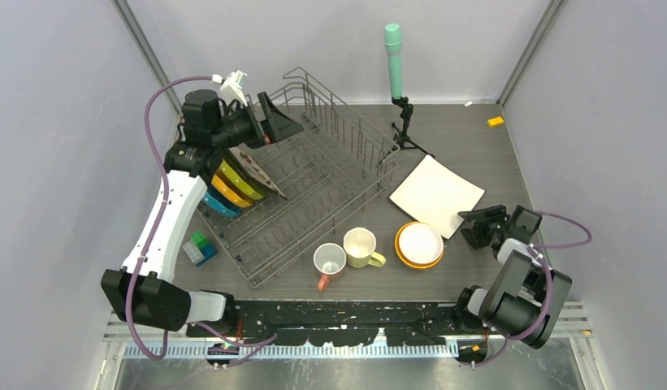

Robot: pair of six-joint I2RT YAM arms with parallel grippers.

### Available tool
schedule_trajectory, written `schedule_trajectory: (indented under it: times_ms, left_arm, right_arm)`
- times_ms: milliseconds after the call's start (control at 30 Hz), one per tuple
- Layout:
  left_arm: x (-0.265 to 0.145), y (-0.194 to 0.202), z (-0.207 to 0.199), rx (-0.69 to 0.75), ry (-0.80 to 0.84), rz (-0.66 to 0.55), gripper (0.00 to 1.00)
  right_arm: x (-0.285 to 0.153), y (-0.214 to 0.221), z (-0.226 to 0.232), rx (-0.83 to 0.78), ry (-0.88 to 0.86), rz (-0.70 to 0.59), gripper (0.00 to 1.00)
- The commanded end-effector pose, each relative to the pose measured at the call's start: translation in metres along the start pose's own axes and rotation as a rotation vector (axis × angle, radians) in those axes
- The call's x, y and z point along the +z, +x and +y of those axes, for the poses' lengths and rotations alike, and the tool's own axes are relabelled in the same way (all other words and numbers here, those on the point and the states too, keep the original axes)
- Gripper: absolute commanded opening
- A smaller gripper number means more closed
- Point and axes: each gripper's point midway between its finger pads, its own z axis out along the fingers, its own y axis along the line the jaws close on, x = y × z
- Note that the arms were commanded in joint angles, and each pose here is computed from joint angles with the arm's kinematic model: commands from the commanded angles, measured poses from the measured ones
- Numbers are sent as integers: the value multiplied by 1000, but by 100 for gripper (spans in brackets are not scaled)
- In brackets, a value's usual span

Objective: Load the mixed dishes into the dish rack
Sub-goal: Pick up the plate at the center of the board.

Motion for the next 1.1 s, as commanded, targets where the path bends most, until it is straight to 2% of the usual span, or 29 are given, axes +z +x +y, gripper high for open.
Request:
schedule_trajectory:
  times_ms: [0,300,700,1067]
  left_arm:
    - [-2,-9,-10,32,46,-26,100]
    - [-1,-6,-9,14,43,-20,100]
    - [2,-4,-6,-7,44,-14,100]
    - [7,5,8,-23,7,13,100]
  right_arm:
    - [4,3,0,14,-48,8,59]
    - [13,18,-11,78,-75,46,55]
    - [28,24,-14,149,-135,80,45]
    - [34,24,-9,140,-186,94,16]
